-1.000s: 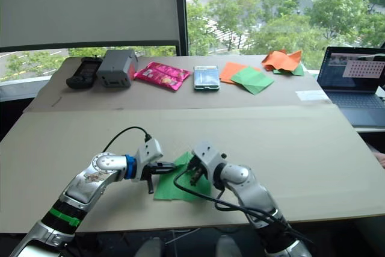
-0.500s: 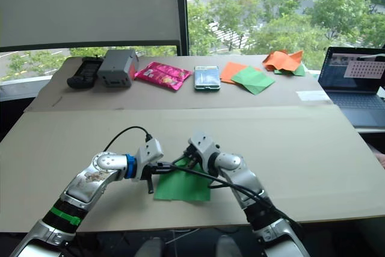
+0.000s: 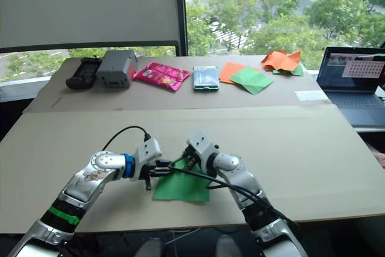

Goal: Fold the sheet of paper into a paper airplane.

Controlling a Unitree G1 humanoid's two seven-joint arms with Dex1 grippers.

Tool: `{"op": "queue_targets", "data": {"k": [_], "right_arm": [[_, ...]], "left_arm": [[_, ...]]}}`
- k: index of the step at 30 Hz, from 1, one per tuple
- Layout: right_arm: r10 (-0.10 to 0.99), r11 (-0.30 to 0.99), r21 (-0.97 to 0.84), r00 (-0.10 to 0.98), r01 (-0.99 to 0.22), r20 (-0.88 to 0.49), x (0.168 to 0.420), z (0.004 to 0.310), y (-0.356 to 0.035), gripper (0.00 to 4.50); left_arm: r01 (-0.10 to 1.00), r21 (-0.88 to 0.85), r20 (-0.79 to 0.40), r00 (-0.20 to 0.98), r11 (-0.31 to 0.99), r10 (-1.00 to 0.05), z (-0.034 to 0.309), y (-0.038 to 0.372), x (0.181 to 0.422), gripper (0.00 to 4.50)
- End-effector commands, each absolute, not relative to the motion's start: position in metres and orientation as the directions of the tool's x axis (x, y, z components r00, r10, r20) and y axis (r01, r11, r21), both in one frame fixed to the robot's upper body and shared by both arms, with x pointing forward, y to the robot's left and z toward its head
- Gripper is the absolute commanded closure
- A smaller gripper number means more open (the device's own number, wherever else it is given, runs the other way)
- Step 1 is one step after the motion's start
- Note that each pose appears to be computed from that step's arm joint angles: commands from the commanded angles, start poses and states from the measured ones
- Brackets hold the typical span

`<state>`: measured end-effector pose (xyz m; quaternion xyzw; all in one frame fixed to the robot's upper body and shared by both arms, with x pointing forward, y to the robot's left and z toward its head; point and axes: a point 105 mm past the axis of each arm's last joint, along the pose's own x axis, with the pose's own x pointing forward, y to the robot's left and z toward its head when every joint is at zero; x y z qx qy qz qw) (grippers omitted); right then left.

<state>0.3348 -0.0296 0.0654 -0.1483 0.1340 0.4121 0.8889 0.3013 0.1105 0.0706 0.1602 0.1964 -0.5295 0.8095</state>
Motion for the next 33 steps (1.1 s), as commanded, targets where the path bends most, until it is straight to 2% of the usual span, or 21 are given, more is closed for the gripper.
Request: {"op": "queue_targets", "data": {"k": [1,5,9,13,27,33], "right_arm": [[0.678,0.621,-0.147,0.622,-0.77,-0.393,0.331,0.055,-0.031,4.5],[0.675,0.633,-0.143,0.633,-0.761,-0.378,0.33,0.057,-0.033,4.5],[0.67,0.64,-0.142,0.638,-0.756,-0.379,0.329,0.056,-0.033,4.5],[0.669,0.643,-0.139,0.641,-0.753,-0.377,0.329,0.056,-0.032,4.5],[0.669,0.646,-0.137,0.643,-0.751,-0.373,0.326,0.058,-0.03,4.5],[0.669,0.646,-0.132,0.641,-0.752,-0.377,0.323,0.056,-0.028,4.5]], "left_arm": [[0.905,0.03,-0.401,0.399,0.423,-0.824,0.103,0.114,0.31,2.0],[0.893,0.008,-0.366,0.421,0.45,-0.83,0.115,0.119,0.319,2.0],[0.913,-0.019,-0.322,0.381,0.408,-0.867,0.12,0.11,0.318,3.21],[0.911,0.019,-0.373,0.388,0.411,-0.843,0.103,0.1,0.327,4.46],[0.904,0.077,-0.428,0.412,0.422,-0.805,0.077,0.084,0.344,4.46],[0.911,0.073,-0.465,0.391,0.406,-0.794,0.063,0.085,0.339,4.46]]}}
